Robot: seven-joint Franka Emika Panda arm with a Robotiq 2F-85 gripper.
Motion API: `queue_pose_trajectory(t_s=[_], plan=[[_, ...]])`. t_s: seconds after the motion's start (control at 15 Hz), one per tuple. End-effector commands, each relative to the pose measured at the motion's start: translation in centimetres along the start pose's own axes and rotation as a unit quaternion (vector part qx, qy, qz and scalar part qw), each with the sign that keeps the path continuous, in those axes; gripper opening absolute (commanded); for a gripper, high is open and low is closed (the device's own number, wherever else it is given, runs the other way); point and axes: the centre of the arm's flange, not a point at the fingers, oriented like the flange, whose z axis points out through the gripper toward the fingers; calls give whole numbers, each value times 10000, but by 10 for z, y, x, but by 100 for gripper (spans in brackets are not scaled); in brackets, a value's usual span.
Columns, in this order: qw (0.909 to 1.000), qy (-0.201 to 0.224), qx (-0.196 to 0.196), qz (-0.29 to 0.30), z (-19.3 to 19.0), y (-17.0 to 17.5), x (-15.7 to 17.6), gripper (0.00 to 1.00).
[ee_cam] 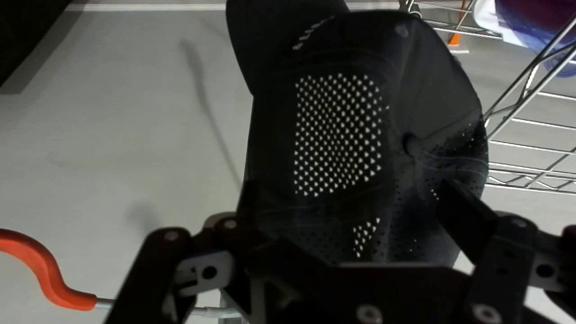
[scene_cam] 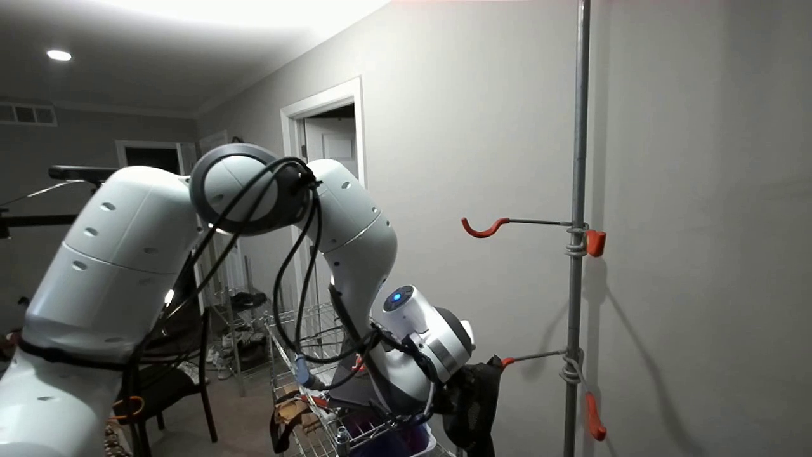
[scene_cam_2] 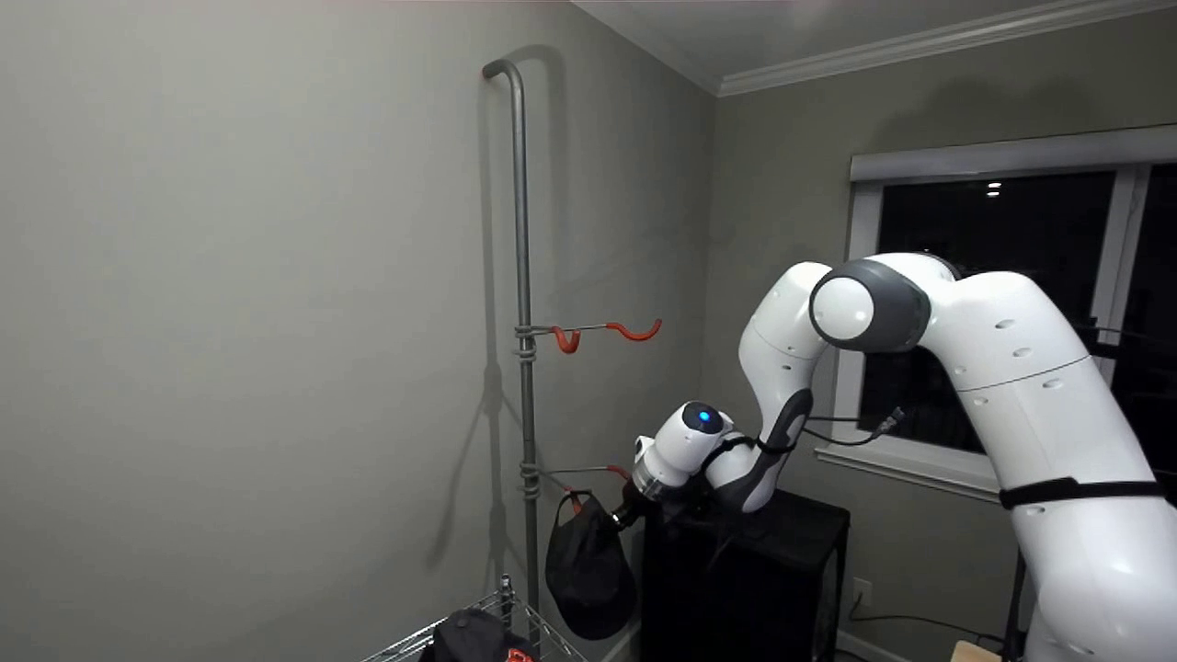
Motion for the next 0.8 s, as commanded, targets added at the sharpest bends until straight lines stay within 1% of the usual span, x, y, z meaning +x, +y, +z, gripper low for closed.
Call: queue_pose_trajectory(t_s=[0.0, 0.07, 0.13, 0.2, 0.47, 0.73], plan=[[9996, 171, 33, -208, 30, -8, 1, 100], [9996, 149, 39, -220, 33, -10, 3, 100], [9995, 104, 33, -280, 38, -11, 4, 75], [9996, 66, 27, -280, 41, -12, 3, 74], [9997, -11, 40, -244, 45, -11, -3, 47], [9997, 57, 26, -220, 38, -5, -2, 20]])
